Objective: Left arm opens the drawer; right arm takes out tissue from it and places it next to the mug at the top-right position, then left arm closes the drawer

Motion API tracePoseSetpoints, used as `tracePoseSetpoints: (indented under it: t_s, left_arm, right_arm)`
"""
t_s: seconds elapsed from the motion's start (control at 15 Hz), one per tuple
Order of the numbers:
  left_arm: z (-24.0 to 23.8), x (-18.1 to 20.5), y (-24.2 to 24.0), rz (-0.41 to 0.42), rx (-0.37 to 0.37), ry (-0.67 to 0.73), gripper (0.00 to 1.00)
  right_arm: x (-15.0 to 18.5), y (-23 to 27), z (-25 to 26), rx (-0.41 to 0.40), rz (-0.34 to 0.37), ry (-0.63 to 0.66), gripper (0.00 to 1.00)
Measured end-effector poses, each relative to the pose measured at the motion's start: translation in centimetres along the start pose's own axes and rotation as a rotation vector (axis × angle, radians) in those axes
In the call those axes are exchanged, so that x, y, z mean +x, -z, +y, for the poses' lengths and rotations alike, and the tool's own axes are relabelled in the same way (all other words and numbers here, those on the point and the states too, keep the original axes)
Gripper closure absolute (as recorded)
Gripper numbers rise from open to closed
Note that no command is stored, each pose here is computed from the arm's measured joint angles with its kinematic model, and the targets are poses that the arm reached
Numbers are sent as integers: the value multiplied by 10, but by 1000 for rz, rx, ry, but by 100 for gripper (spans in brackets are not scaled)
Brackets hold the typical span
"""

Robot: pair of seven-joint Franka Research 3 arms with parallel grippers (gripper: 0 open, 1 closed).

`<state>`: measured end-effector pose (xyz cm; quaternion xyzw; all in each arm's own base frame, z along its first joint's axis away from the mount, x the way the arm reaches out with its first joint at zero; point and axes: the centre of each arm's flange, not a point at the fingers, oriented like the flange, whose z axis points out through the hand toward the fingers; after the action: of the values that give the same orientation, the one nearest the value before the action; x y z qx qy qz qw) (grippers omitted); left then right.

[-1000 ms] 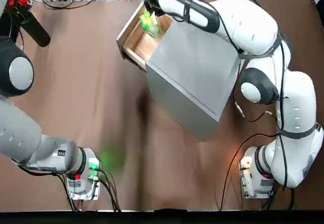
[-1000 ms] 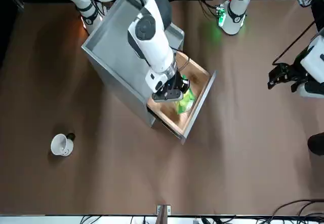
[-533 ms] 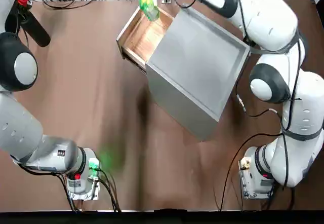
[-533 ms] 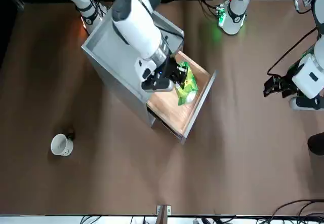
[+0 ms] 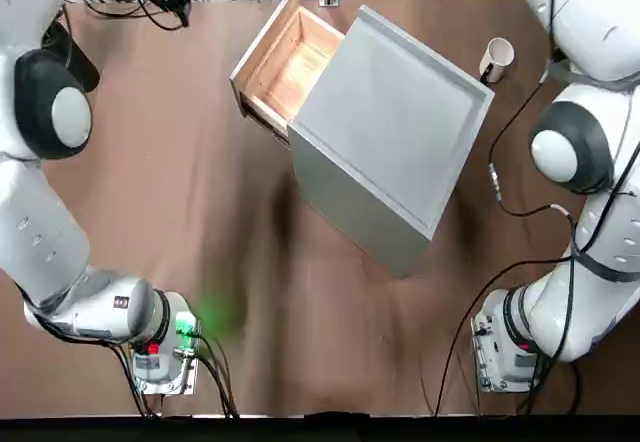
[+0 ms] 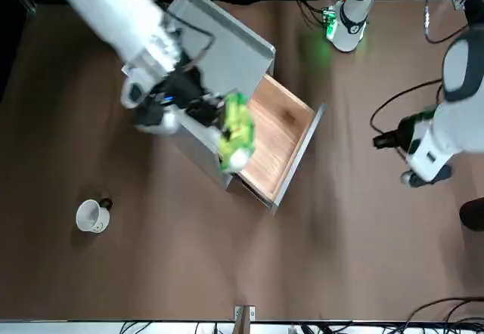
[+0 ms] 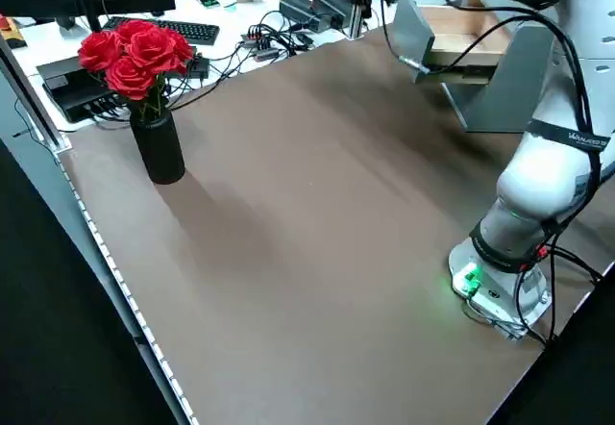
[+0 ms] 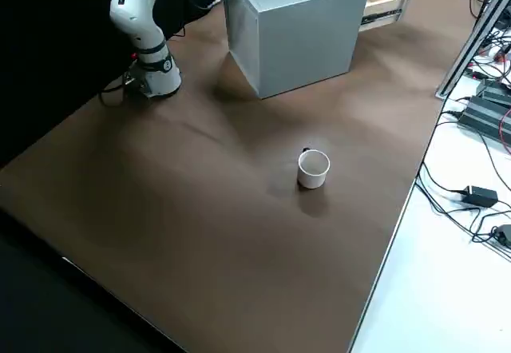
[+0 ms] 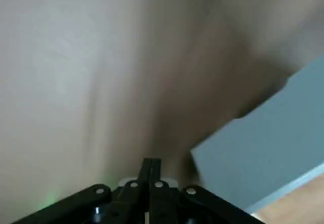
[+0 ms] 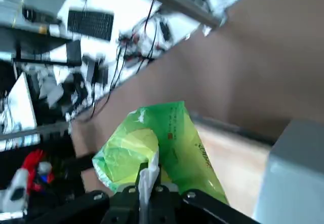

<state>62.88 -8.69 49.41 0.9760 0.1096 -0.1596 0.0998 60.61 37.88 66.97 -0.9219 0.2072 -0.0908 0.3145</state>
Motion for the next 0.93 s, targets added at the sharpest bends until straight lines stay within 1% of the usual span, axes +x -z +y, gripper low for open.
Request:
tracePoseSetpoints:
  t_s: [0.2,0.33,0.4,0.47,0.6,0.73,0.8,0.93]
  left_arm:
    - [-6,34,-50,-148,-147,116,99]
    - [-11,51,-78,-220,-209,172,99]
    - [-10,57,-88,-249,-235,195,99]
    - [-2,62,-99,-304,-317,225,99]
    - [3,64,-103,-375,-415,244,99]
    - [-2,65,-104,-449,-486,252,99]
    - [-4,66,-105,-470,-512,256,99]
    - [-5,71,-114,-510,-556,265,99]
  right_arm:
    - [56,24,34,-53,104,-24,98]
    - [87,31,61,-101,125,-7,98]
    - [104,36,76,-123,126,11,98]
    - [138,51,110,-167,127,55,98]
    - [167,67,146,-217,109,103,98]
    - [188,78,179,-265,72,150,98]
    - [196,79,193,-284,57,163,98]
    - [209,66,221,-332,35,157,98]
